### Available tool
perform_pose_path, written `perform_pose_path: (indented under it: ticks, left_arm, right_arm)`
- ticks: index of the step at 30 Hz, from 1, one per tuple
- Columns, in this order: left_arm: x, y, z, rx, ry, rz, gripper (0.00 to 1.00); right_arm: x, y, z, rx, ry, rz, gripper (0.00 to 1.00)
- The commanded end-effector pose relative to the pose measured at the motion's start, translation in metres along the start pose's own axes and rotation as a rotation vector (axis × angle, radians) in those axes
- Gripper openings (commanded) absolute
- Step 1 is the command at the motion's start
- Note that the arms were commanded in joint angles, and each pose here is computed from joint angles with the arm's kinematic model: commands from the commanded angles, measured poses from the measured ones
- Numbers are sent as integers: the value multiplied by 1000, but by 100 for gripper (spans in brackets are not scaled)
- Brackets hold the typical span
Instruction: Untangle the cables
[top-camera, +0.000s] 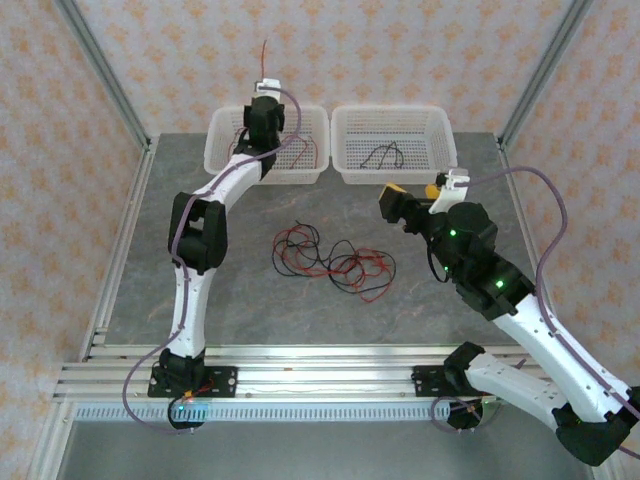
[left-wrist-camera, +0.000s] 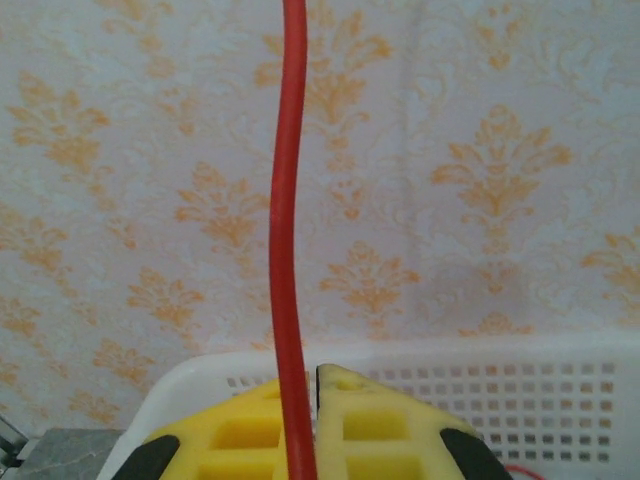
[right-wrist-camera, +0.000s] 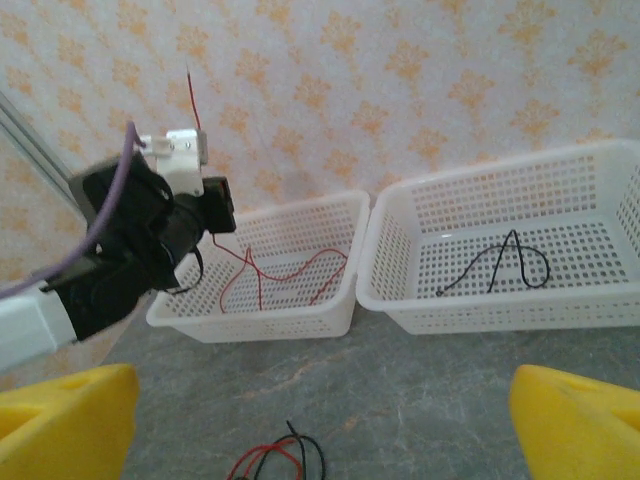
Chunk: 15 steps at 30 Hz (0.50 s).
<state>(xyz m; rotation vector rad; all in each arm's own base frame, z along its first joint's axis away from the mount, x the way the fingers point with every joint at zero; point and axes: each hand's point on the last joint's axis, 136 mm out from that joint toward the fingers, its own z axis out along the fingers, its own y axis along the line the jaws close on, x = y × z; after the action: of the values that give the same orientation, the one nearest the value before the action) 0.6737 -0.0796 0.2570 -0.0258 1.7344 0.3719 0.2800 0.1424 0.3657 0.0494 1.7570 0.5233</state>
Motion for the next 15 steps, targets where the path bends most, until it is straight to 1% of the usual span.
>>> perform_pose_path:
  ticks: [1, 5, 10, 15]
  left_arm:
    - [54, -10, -1, 68, 228, 91, 0]
    - [74, -10, -9, 92, 299, 166, 0]
    - [98, -4, -9, 60, 360, 254, 0]
    - [109, 0, 0, 16, 398, 332, 0]
  right_arm:
    - [-3, -1, -5, 2, 5, 15, 95]
    - [-1, -1, -6, 0, 13, 17, 94]
    - [2, -3, -6, 8, 18, 15, 94]
    - [4, -7, -6, 22, 25, 8, 94]
